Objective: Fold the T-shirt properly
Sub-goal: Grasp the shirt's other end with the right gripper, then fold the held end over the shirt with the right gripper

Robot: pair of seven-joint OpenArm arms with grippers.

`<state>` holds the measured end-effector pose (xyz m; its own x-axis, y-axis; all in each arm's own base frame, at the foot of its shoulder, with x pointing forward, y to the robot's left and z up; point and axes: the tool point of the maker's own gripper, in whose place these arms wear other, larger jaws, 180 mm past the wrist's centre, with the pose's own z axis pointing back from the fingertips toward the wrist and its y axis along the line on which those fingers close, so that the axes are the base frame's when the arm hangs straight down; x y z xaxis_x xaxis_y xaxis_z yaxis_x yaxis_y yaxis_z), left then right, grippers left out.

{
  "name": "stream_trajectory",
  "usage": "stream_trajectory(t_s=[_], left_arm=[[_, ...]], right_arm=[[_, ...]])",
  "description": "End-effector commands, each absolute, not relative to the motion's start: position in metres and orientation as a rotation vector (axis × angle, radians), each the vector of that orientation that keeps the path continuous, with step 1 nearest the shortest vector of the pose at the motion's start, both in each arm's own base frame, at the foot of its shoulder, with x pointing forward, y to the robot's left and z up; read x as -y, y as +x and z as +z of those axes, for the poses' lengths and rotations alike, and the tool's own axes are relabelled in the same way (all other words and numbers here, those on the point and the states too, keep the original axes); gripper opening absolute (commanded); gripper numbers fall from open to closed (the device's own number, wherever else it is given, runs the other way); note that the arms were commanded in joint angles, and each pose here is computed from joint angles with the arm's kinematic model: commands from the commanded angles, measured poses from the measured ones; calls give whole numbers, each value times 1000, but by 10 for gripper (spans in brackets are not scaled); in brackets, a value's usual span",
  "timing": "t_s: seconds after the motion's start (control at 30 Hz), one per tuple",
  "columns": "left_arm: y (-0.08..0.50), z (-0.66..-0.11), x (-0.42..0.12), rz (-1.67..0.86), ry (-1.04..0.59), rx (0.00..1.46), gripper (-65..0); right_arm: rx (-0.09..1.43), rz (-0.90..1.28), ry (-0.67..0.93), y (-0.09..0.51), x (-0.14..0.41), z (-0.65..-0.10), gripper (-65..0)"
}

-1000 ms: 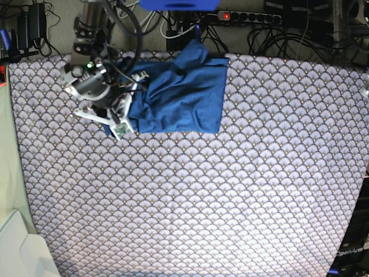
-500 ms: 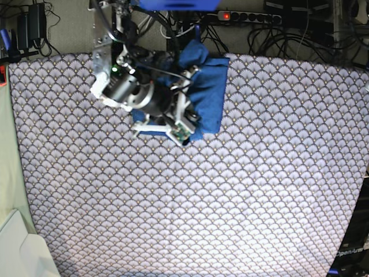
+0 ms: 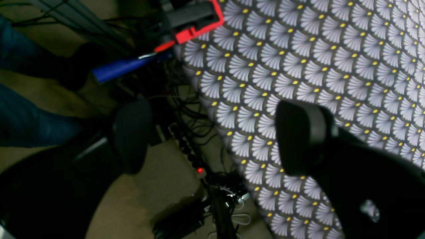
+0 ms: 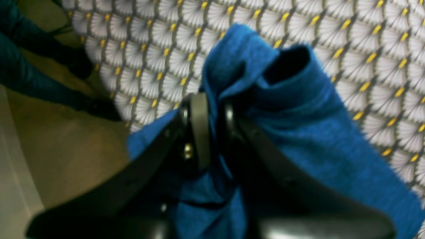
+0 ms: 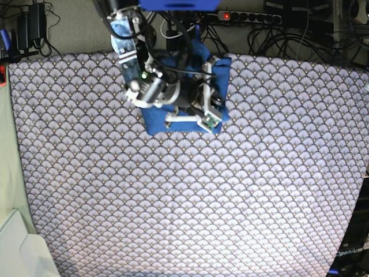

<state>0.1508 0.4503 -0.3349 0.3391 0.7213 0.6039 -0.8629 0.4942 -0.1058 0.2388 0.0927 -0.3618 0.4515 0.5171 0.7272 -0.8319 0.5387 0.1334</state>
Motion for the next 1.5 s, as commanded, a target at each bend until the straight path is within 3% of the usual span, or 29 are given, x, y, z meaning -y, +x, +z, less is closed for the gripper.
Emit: stream_trajectory(t_s=[0.0, 0.53, 0.73, 0.9, 1.0, 1.33, 1.47], left_arm=[[156, -323, -457, 1028, 271, 678, -82], [156, -326, -457, 1036, 267, 673, -82], [151, -333, -460, 1055, 272, 649, -82], [150, -333, -460, 1054, 274, 646, -82], [148, -334, -460, 1053, 276, 642, -82], [150, -333, -460, 1054, 273, 647, -82], [151, -333, -459, 1057, 264, 649, -82]], right_arm=[[737, 877, 557, 246, -102, -348, -650], [697, 894, 551, 258, -105, -361, -637], [691, 1004, 587, 238, -133, -356, -510], [717, 1059, 606, 235, -147, -347, -360], [742, 1052, 619, 237, -149, -342, -320], [864, 961, 561, 266, -122, -313, -331], [919, 869, 510, 283, -92, -302, -463]])
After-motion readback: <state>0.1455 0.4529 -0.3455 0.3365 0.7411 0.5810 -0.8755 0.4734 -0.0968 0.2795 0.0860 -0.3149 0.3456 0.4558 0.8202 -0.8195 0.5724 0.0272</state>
